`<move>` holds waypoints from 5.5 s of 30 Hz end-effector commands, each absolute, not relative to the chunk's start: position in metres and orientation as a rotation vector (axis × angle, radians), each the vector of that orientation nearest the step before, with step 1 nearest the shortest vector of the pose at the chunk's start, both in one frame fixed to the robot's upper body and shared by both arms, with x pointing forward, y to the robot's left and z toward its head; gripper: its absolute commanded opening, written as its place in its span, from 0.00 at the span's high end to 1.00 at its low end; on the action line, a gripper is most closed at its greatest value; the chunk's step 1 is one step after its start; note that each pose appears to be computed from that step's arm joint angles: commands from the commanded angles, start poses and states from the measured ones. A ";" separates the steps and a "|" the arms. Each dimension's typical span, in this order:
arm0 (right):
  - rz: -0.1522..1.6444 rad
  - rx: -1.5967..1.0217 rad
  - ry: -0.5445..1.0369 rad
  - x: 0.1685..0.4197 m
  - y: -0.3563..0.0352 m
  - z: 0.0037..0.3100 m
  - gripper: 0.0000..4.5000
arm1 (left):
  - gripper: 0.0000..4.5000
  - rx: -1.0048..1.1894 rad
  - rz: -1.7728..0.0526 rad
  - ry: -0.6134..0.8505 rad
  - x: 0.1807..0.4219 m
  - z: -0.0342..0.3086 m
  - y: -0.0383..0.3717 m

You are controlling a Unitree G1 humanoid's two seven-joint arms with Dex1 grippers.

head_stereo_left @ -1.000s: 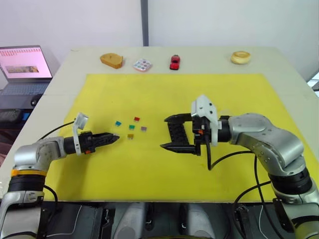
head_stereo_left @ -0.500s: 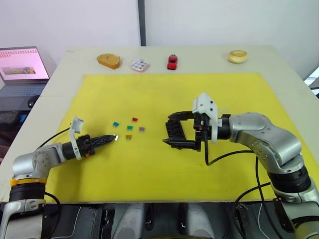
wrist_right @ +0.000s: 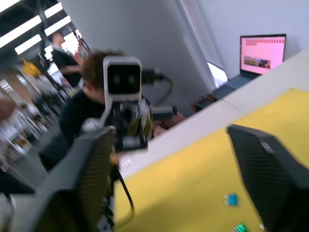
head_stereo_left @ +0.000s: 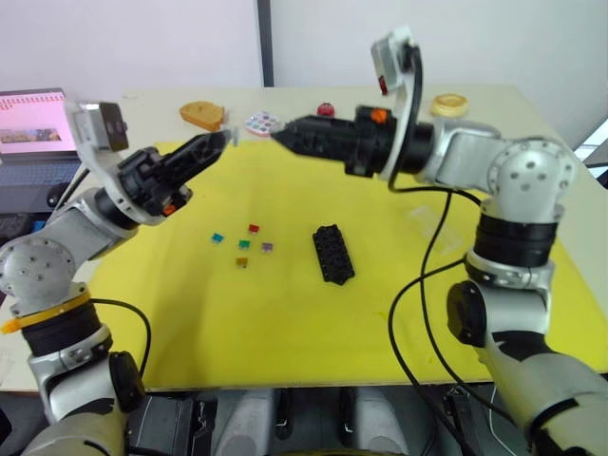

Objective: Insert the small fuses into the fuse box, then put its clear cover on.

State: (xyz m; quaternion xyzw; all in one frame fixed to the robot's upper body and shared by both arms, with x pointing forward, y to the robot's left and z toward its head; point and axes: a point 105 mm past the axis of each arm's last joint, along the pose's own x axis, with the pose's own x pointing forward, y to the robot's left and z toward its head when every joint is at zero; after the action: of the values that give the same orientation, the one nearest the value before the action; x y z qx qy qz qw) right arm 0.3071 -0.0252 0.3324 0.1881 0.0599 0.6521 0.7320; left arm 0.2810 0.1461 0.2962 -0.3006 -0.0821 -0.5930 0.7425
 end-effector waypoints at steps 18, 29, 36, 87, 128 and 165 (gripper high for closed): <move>1.467 0.387 0.100 0.296 -0.016 0.348 0.73 | 1.00 -0.607 -1.373 -0.228 0.279 0.314 0.140; 1.464 0.386 0.104 0.296 -0.016 0.348 0.73 | 1.00 -0.605 -1.380 -0.221 0.281 0.313 0.137; 1.467 0.381 0.108 0.296 -0.015 0.347 0.73 | 1.00 -0.595 -1.385 -0.214 0.281 0.313 0.135; 1.385 0.323 -0.195 0.296 -0.033 0.334 1.00 | 0.20 -0.475 -1.249 -0.178 0.288 0.311 0.162; 1.612 -0.209 -0.050 0.311 -0.110 0.145 1.00 | 0.10 0.167 -1.344 0.251 0.234 0.161 0.119; 1.667 -0.458 -0.061 0.303 -0.112 0.115 1.00 | 0.10 0.113 -1.301 0.235 0.237 0.165 0.115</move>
State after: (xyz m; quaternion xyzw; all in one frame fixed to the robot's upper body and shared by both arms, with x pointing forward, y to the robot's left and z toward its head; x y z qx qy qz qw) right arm 0.3068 -0.1111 0.1249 -0.1855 -0.0450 0.7254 0.6614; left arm 0.2380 0.1159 0.1554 0.0457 0.1293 -0.6007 0.7876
